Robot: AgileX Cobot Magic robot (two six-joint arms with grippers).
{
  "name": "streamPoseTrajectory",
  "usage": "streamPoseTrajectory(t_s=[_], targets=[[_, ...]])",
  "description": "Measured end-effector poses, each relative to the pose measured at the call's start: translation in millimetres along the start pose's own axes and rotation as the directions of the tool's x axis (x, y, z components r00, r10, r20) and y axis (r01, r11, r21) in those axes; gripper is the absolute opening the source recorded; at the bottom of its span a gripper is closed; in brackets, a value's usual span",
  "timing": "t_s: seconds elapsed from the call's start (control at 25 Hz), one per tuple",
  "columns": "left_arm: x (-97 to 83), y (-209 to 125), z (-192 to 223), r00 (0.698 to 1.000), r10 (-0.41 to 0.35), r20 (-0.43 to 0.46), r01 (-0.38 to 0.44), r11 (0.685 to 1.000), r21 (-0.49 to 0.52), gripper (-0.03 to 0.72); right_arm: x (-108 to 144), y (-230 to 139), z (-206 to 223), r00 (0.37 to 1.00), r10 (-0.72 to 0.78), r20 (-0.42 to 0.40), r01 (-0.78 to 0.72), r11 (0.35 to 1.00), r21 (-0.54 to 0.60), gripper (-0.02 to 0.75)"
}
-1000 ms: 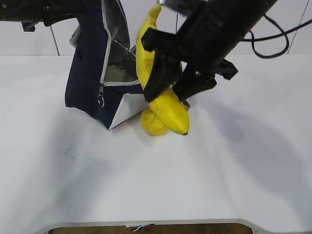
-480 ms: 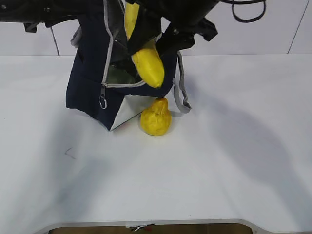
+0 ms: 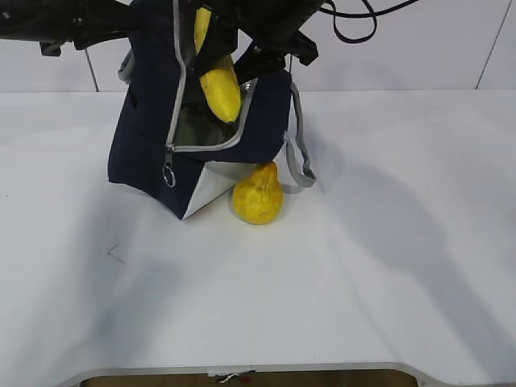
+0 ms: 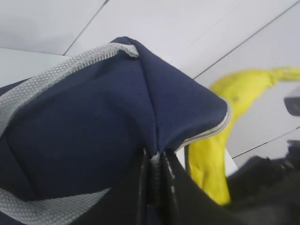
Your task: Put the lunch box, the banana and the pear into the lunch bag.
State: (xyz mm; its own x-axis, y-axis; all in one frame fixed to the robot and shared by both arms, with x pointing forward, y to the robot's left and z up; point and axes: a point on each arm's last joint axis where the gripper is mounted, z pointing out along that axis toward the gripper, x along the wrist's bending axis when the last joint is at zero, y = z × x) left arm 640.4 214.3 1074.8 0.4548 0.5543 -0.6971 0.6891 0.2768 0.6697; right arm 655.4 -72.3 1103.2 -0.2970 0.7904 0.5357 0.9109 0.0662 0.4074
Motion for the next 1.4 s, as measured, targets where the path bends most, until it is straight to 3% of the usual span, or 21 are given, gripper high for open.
streamPoseTrajectory(t_s=[0.36, 1.08, 1.24, 1.4], targets=[[0.3, 0, 0, 1.000, 0.004, -0.003, -0.004, 1.000, 0.004, 0.018, -31, 7, 42, 0.992, 0.118, -0.047, -0.115, 0.992, 0.059, 0.363], [0.6, -1, 0, 1.000, 0.008, -0.003, -0.008, 1.000, 0.010, 0.018, -44, 12, 67, 0.984, 0.163, -0.070, -0.162, 0.986, 0.030, 0.395], [0.1, -1, 0, 1.000, 0.009, 0.003, -0.009, 1.000, 0.014, 0.018, -44, 13, 67, 0.984, 0.163, -0.072, -0.163, 0.987, 0.014, 0.440], [-0.5, -2, 0, 1.000, 0.010, 0.009, -0.010, 1.000, 0.020, 0.018, -44, 14, 67, 0.984, 0.164, -0.075, -0.164, 0.986, 0.005, 0.536]])
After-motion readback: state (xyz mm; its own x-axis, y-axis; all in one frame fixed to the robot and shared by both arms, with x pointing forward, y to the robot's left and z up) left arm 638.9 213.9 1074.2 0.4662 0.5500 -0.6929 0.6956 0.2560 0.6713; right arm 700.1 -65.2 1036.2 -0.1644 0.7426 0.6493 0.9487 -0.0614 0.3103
